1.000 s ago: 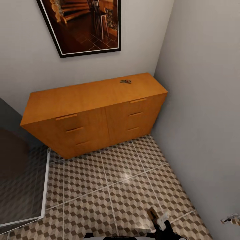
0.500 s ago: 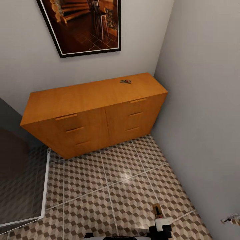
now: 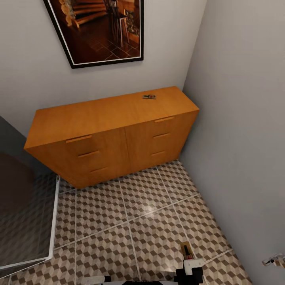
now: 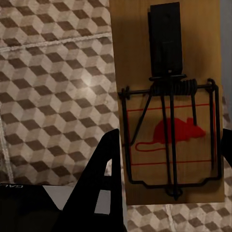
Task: Take the four mousetraps from the cabinet in the bathroom and place them on the bathroom floor. Make sure all four end up on the same floor surface, and ensure that at least two of them are either under or directly next to the same bathroom sink.
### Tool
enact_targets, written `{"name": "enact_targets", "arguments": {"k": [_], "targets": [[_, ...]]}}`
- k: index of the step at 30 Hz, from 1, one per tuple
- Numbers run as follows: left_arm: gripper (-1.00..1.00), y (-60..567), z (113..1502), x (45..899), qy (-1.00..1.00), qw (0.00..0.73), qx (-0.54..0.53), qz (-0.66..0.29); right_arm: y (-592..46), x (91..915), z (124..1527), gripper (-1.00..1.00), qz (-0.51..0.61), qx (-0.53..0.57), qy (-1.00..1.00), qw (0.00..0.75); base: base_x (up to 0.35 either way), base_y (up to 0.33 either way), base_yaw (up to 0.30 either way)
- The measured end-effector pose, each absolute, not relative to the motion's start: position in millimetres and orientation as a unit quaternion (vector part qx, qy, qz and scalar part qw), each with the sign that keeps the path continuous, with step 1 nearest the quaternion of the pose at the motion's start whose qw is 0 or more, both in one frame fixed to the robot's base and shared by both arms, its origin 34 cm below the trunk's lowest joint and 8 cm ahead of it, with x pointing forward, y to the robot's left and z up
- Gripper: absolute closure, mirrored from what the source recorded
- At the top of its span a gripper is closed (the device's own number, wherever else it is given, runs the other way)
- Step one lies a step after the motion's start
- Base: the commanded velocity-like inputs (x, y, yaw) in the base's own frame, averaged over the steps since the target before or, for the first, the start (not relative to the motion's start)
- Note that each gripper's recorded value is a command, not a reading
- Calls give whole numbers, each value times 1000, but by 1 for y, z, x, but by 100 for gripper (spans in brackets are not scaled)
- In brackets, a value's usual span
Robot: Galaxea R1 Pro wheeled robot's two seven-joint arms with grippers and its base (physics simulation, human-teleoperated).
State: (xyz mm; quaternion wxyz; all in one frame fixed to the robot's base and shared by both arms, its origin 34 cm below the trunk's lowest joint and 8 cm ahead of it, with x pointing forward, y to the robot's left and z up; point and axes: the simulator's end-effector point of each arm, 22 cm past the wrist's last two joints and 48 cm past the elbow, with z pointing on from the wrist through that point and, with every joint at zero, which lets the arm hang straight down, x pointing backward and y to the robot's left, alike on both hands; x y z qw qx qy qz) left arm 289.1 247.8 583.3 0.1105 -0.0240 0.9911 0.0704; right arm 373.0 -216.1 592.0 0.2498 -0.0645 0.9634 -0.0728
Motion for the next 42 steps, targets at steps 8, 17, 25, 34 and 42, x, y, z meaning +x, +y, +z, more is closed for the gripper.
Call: {"name": "enact_targets", "arguments": {"k": [8,17,25,34,42], "targets": [[-100,250,584,291,991,114,-24,72,-223,372,591,100,-77,-67,963,248,0,0,0],[-100,247,584,294,990,117,-25,70,-224,372,591,100,-77,-68,963,249,0,0,0],[-100,244,585,297,990,120,-26,68,-225,372,591,100,-77,-69,963,249,0,0,0],[-100,237,591,328,986,149,-32,63,-225,372,591,100,-77,-69,963,249,0,0,0],[-100,221,608,389,981,184,-39,48,-225,373,591,100,-77,-69,963,249,0,0,0]]}}
